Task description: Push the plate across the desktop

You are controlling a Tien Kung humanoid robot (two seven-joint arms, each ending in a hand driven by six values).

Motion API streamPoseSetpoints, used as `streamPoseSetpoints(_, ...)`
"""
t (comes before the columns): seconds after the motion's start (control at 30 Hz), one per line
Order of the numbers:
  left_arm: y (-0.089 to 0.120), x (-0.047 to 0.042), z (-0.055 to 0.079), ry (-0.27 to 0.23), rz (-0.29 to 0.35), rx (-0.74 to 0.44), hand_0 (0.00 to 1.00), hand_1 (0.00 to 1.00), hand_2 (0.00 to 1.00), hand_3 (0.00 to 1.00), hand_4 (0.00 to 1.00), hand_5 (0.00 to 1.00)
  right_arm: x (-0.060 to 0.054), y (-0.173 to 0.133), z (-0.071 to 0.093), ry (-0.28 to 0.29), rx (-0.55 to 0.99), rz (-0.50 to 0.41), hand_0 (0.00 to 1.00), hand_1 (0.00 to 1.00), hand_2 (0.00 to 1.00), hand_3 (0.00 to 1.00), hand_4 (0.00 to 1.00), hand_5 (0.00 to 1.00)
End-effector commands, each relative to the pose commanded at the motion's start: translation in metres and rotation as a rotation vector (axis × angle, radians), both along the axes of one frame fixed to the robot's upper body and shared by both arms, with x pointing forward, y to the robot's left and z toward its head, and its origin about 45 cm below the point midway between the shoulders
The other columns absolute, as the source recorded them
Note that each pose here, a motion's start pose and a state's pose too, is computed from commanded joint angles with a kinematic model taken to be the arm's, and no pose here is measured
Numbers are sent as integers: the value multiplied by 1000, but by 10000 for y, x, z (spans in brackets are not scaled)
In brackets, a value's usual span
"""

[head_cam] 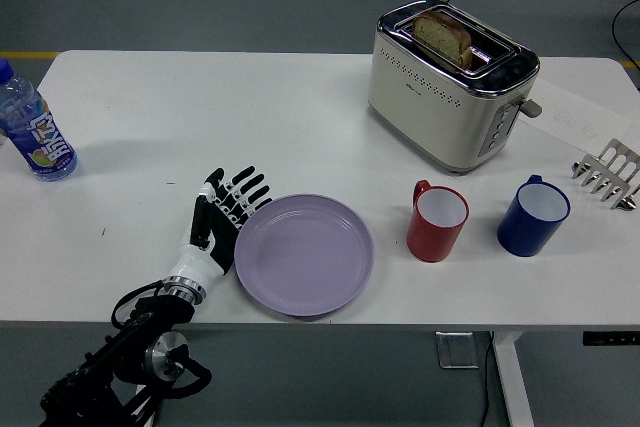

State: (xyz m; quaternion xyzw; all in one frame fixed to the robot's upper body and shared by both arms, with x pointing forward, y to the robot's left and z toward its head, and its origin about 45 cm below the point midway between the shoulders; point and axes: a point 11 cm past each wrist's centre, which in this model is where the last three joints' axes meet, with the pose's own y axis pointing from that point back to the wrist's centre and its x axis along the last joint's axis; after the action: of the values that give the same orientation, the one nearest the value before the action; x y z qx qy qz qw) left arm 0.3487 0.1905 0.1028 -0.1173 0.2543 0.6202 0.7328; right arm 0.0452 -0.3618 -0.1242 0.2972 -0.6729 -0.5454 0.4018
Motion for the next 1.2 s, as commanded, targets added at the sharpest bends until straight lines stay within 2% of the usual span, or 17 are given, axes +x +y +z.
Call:
streamPoseSetpoints(0.27, 114, 35, 29, -9, 39, 7, 777, 810, 804, 765, 572, 998, -24, 9, -4, 7, 2, -1, 587, 526, 617, 606, 323, 556)
streamPoseSetpoints(0.57, 501, 176, 203, -56, 163, 21, 779, 806, 800, 755, 580, 998, -55, 4, -7, 12, 0, -4, 587, 527, 616, 606, 320, 554)
streamPoseSetpoints(0.83, 832, 277, 369, -76, 266, 31, 779, 786, 779, 725, 583, 998, -63, -30, -2, 8, -8, -6, 587, 527, 615, 606, 321, 553)
streamPoseSetpoints(0.9, 917, 289, 414, -76, 288, 34, 779, 786, 779, 725, 583, 998, -60, -46, 1, 4, -12, -9, 587, 527, 615, 606, 321, 553)
streamPoseSetpoints(0.93, 975, 290, 440, -78, 306, 27, 752, 758, 740, 689, 582, 998, -56, -56, 3, 1, -14, -12, 588, 526, 615, 605, 320, 554)
streamPoseSetpoints(1.13, 1209, 270, 524, -84, 372, -14, 741, 746, 729, 679, 580, 998, -62, -72, 5, -5, -20, -25, 587, 526, 615, 604, 320, 547)
streamPoseSetpoints(1.2, 1371, 248, 555, -82, 404, -34, 741, 746, 729, 679, 580, 998, -69, -74, 4, -6, -20, -28, 587, 526, 615, 604, 320, 547)
